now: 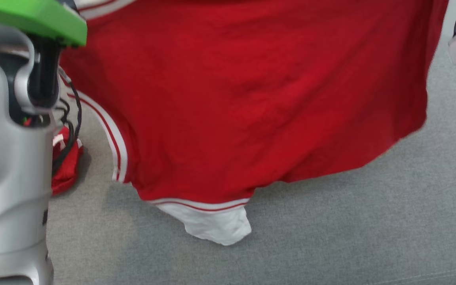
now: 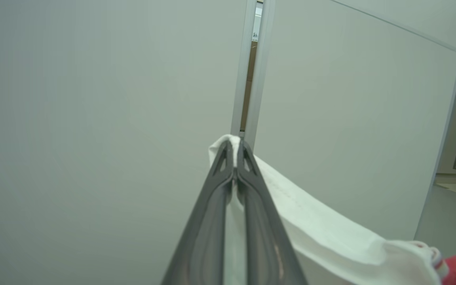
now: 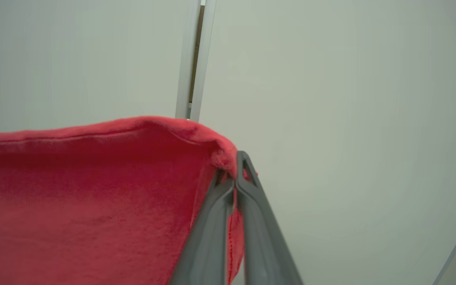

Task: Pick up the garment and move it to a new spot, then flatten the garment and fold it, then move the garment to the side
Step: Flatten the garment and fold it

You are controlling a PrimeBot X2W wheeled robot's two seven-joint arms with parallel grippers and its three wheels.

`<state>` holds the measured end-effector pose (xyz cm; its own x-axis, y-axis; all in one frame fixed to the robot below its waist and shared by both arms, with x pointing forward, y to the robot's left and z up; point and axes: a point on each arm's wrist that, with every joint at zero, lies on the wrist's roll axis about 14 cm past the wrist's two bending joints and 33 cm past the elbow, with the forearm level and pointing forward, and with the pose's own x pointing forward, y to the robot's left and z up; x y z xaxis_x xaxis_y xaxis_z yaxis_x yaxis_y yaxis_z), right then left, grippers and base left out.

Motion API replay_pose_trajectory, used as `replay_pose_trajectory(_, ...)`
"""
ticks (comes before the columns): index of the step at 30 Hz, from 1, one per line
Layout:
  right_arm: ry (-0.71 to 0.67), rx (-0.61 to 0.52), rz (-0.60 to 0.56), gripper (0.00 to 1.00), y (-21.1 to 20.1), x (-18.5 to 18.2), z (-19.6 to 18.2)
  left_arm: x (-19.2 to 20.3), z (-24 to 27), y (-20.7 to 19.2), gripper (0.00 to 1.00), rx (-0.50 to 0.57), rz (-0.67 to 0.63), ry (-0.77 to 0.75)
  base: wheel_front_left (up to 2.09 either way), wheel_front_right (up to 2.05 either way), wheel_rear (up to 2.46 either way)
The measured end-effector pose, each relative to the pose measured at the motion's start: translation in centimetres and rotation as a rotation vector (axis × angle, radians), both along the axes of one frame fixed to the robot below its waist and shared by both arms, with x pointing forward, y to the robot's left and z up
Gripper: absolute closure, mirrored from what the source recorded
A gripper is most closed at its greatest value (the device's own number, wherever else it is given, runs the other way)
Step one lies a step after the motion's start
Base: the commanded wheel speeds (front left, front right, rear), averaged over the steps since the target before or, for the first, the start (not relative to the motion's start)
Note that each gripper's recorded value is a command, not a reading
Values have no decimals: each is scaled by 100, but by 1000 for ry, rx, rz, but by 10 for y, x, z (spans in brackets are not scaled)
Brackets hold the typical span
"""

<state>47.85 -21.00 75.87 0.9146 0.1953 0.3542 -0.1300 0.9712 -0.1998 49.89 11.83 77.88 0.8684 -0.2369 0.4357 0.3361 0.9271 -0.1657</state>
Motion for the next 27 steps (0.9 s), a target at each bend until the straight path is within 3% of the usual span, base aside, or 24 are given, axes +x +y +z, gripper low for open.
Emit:
replay_pose_trajectory(3,66,-47,14,100,7,43,-18,45,-10,0,100,8,17,51,0,0,0)
replay_pose_trajectory(7,126,-28,29,100,10,98,-35,97,-20,10,100,36,76,72,0,0,0)
replay_pose_trajectory(12,77,-10,-32,100,-9,149,-32,142,-12,19,100,43,138,19,0,0,0)
replay_pose_trajectory(18,-21,36,-46,100,-8,185,-34,165,0,31,100,24,181,-81,0,0,0)
replay_pose_trajectory(21,20,44,-29,100,4,197,-59,173,-19,29,100,15,166,-52,0,0,0)
replay_pose_trajectory(27,189,78,-7,100,14,202,-146,177,-93,25,100,30,126,86,0,0,0)
